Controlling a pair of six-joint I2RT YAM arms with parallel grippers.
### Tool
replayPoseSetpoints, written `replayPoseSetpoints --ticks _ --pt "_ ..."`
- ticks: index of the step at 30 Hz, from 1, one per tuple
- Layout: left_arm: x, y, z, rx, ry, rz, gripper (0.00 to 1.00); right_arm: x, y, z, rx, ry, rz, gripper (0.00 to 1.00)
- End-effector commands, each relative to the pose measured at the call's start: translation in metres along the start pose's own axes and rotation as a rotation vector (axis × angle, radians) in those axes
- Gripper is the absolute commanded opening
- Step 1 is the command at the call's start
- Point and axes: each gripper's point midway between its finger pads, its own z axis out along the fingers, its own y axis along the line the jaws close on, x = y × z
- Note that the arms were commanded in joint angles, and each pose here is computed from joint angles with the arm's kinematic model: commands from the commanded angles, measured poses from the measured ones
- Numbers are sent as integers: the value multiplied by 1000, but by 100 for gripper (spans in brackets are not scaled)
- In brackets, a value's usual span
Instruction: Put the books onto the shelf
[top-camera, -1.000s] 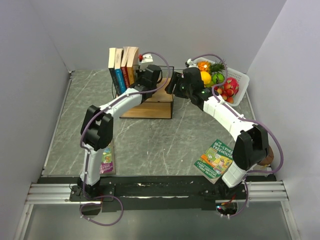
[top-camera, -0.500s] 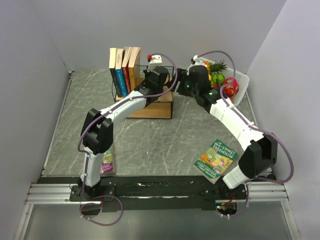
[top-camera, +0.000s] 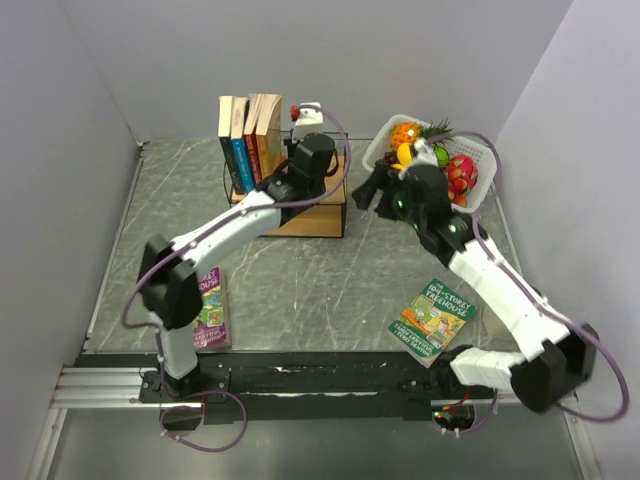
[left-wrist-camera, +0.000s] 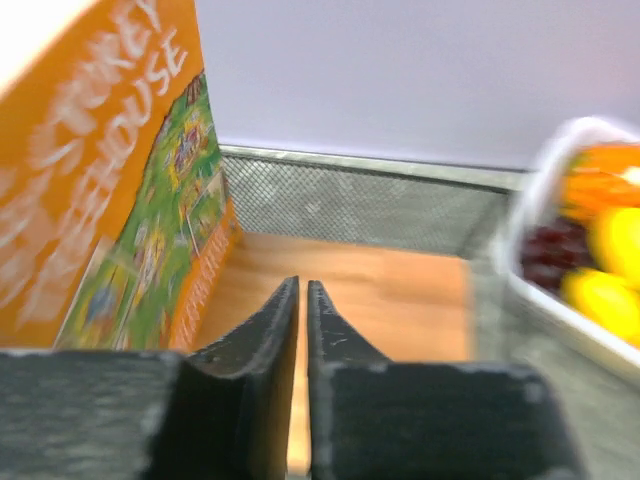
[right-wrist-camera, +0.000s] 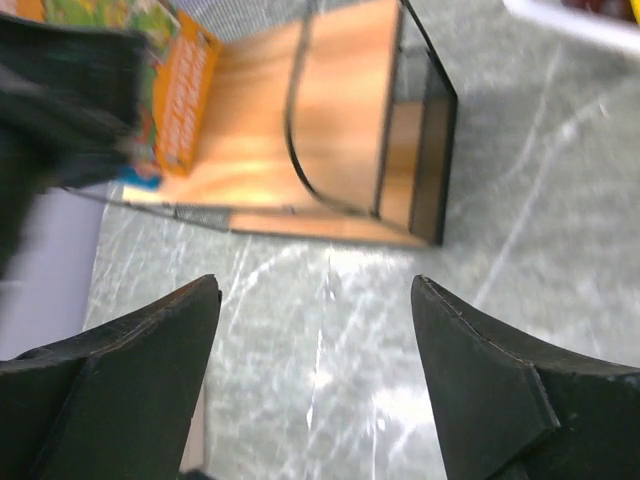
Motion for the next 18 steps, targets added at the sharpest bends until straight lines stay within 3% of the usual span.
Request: replayPoseSetpoints --ticks 1,6,8,10,13,18 --pt "-56 -14 -85 136 -98 -128 18 39 -35 -23 72 25 52 86" --pt "-16 -62 -169 373 -19 -131 28 110 -105 -34 273 116 93 86" --pt "12 -96 -216 580 102 -157 32 126 -121 -40 338 137 157 86" --pt "50 -115 -251 738 234 -201 42 141 -135 -47 393 143 220 86" --pt "103 -111 -269 808 366 -246 57 153 -152 -61 466 140 271 87" --pt "152 -107 -283 890 458 -269 63 164 -176 -91 607 158 297 90"
